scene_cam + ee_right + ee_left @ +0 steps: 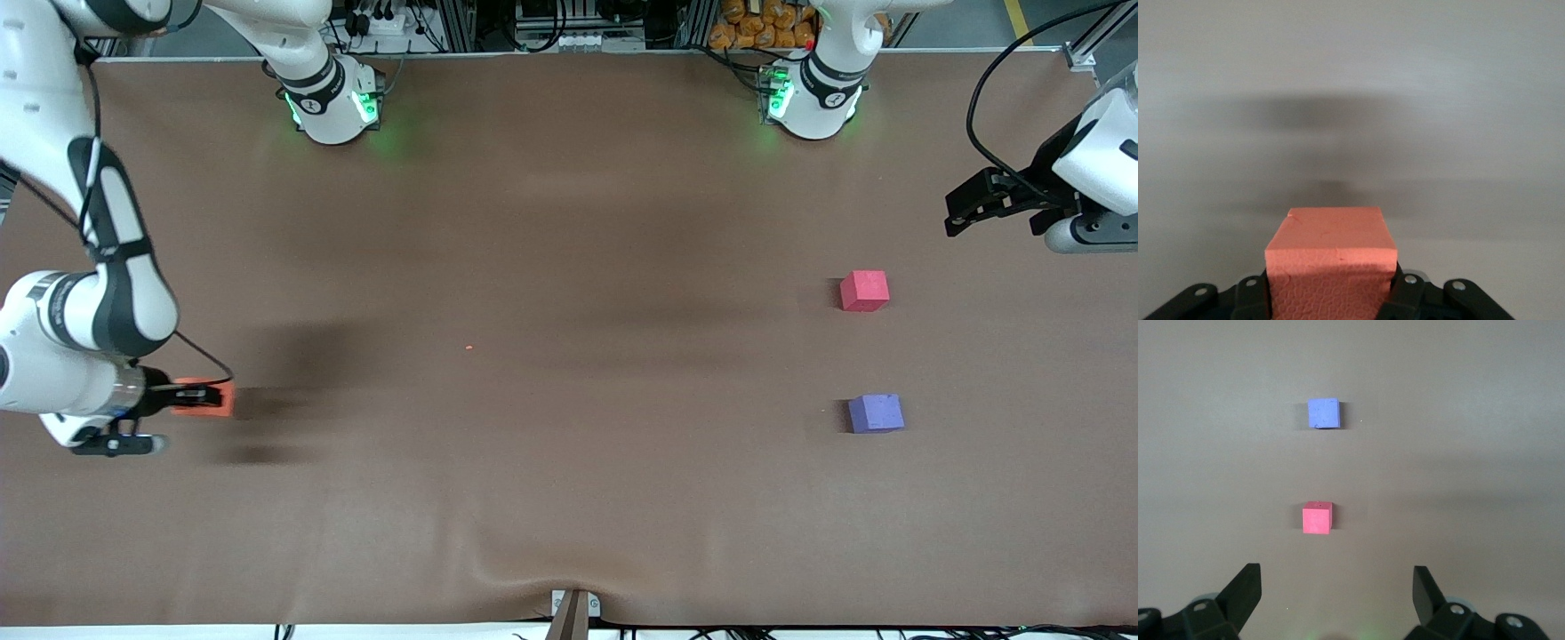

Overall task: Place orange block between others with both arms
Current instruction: 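Carry the orange cube with the right gripper to the table center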

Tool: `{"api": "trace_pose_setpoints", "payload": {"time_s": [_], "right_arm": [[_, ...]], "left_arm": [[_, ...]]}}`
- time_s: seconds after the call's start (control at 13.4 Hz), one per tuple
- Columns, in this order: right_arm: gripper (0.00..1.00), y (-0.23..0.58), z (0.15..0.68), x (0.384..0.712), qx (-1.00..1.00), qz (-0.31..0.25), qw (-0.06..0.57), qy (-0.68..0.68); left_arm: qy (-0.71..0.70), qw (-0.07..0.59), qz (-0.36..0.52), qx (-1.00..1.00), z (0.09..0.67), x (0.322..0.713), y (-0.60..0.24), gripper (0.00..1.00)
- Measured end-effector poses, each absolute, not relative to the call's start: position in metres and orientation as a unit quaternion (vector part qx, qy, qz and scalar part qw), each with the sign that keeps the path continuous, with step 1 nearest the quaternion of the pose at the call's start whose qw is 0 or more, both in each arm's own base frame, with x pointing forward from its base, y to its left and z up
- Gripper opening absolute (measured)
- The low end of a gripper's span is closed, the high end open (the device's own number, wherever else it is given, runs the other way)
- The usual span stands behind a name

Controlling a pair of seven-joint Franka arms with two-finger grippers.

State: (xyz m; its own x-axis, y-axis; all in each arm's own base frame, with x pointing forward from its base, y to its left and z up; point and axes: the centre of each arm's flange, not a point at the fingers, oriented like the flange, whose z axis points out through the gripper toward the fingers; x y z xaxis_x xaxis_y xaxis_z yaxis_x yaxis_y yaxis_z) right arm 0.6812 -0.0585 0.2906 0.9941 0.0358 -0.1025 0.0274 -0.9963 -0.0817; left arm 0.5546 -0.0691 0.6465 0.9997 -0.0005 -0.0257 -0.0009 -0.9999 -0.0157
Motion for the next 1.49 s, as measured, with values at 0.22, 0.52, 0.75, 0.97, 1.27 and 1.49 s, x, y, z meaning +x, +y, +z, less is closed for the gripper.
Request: {"api": "trace_pose_setpoints", "payload": {"time_s": [0.22,0.52,0.75,0.97,1.27,1.49], "right_arm": [[0.57,0.062,0.313,0.680,-0.996,0.050,0.062,-0.044],[0.57,0.216,0.314,0.650,-0.994,0.055,0.056,-0.082],[0.57,0.300,0.313,0.620,-0.995,0.054,0.052,-0.068],[0.57,0.354,0.309,0.600,-0.996,0.053,0.052,-0.044],[0.57,0.404,0.295,0.583,-0.997,0.032,0.058,-0.034],[0.57,0.426,0.273,0.571,-0.998,0.026,0.046,-0.027]], "left_arm": [[0.000,0.008,0.012,-1.000,0.647,0.555,-0.069,1.00],[0.000,0.008,0.012,-1.000,0.647,0.555,-0.069,1.00],[0.001,0.008,0.012,-1.000,0.647,0.555,-0.069,1.00],[0.000,0.008,0.011,-1.000,0.648,0.555,-0.069,1.00],[0.001,0.007,0.005,-1.000,0.649,0.556,-0.069,1.00],[0.001,0.006,-0.001,-1.000,0.650,0.557,-0.070,1.00]]}}
